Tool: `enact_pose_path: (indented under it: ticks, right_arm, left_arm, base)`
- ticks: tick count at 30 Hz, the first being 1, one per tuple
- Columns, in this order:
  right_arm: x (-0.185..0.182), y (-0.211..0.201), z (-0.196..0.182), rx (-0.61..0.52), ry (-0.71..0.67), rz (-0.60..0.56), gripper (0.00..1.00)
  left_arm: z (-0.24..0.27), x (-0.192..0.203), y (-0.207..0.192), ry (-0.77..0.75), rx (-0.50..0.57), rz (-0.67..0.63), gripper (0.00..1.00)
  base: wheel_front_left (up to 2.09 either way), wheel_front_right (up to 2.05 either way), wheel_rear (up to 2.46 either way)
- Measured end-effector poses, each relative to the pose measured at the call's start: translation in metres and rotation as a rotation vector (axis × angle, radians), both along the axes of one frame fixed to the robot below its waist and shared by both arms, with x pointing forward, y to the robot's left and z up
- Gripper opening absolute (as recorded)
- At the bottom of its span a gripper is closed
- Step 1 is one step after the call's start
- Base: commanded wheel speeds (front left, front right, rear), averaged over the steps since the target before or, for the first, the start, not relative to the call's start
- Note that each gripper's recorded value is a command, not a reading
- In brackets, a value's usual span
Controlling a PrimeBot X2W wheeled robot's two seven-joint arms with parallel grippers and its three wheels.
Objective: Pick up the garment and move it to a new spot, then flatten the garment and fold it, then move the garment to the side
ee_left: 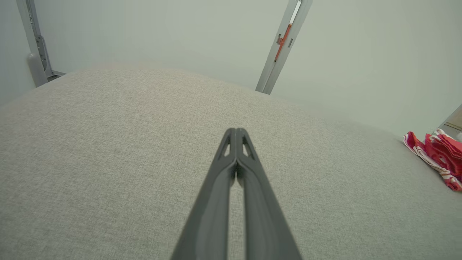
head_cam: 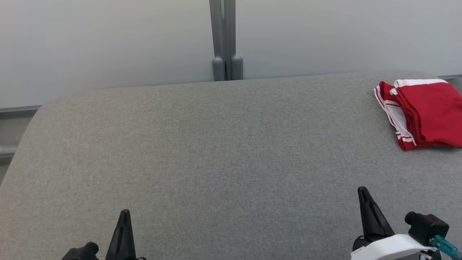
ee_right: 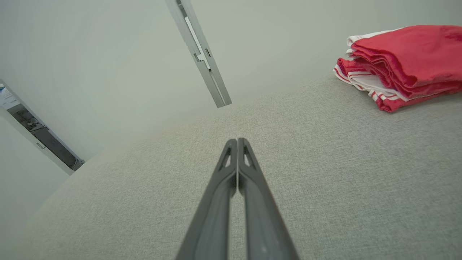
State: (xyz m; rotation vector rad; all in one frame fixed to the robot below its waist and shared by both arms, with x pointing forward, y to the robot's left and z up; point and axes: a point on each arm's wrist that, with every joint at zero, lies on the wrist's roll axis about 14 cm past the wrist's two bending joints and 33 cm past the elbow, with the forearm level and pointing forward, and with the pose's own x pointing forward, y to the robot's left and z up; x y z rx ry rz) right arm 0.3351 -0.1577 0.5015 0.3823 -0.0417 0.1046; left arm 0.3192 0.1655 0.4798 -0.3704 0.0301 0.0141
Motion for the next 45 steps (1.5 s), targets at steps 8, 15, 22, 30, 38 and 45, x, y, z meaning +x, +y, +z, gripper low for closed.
enact_pose_path:
  ticks: [8,15,22,30,38,45]
  right_arm:
    - [0.007,-0.007,-0.001,0.133,0.027,-0.021,0.00]
    - [0.011,-0.012,-0.001,0.240,0.045,-0.036,0.00]
    - [0.015,-0.017,-0.002,0.338,0.062,-0.049,0.00]
    - [0.020,-0.020,-0.003,0.440,0.078,-0.058,0.00]
    - [0.025,-0.024,-0.003,0.550,0.093,-0.066,0.00]
    - [0.028,-0.027,-0.003,0.629,0.101,-0.071,0.00]
  left_arm:
    - [-0.002,0.008,0.005,0.021,-0.138,0.016,0.00]
    - [-0.002,0.014,0.010,0.033,-0.245,0.028,0.00]
    - [-0.001,0.020,0.013,0.036,-0.343,0.037,0.00]
    - [0.000,0.025,0.016,0.043,-0.445,0.044,0.00]
    - [0.001,0.031,0.019,0.046,-0.559,0.049,0.00]
    - [0.003,0.036,0.020,0.044,-0.640,0.050,0.00]
  base:
    - [0.00,0.00,0.00]
    - [0.00,0.00,0.00]
    - [0.00,0.00,0.00]
    - [0.00,0.00,0.00]
    - [0.00,0.00,0.00]
    - [0.00,0.00,0.00]
